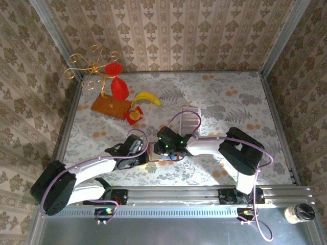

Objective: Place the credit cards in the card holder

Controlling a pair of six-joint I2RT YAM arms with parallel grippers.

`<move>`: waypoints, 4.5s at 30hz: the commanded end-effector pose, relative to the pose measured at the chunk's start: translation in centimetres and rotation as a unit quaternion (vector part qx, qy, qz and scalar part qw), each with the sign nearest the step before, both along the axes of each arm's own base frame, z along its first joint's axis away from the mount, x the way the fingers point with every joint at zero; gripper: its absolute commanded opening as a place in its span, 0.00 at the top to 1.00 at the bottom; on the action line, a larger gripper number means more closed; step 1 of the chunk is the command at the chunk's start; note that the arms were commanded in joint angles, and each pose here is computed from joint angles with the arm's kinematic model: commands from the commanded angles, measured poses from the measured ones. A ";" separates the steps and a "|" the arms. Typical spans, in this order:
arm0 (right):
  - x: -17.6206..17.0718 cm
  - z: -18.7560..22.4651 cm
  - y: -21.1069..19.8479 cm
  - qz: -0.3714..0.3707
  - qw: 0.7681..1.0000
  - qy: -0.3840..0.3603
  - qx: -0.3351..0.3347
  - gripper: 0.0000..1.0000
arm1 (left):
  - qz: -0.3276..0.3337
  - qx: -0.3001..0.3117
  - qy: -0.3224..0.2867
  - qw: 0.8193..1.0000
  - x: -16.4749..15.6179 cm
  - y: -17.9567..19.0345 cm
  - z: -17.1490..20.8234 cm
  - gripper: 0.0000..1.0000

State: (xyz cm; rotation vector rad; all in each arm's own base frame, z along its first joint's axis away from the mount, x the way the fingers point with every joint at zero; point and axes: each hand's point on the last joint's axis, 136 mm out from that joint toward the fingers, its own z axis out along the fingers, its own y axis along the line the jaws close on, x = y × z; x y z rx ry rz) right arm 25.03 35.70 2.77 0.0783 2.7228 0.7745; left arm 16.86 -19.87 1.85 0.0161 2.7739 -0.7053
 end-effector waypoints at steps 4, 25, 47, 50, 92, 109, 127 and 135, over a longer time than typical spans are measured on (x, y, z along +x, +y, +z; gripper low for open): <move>-0.8 -0.1 -1.9 0.006 0.999 0.001 -0.051 0.63 | -0.009 0.014 0.049 0.999 -2.5 0.9 -1.0 0.87; -1.0 -0.4 -2.7 0.013 0.995 0.001 -0.094 1.00 | 0.046 -0.026 0.000 0.999 0.0 2.5 2.1 0.77; -1.5 0.0 1.5 0.052 0.997 -0.010 -0.055 1.00 | 0.050 -0.070 0.026 0.996 0.4 1.2 -0.4 0.78; -1.4 1.0 2.0 0.054 0.998 -0.021 -0.031 1.00 | 0.044 -0.080 0.025 0.996 0.2 1.0 0.0 0.77; -2.7 -1.1 -1.6 -0.013 0.997 0.009 -0.080 0.46 | 0.007 -0.061 0.030 0.998 0.4 0.5 0.0 0.83; -1.7 2.1 2.1 -0.024 0.999 -0.011 0.043 0.48 | -0.009 -0.066 0.046 0.997 -1.0 -0.5 -0.8 0.90; -1.8 4.8 2.8 -0.009 0.998 -0.048 0.045 0.48 | 0.013 -0.045 0.030 0.998 -1.6 1.5 -1.0 0.87; -1.8 5.8 4.0 0.006 0.997 -0.056 0.059 0.47 | 0.020 -0.037 0.022 0.999 -1.5 2.1 -0.8 0.84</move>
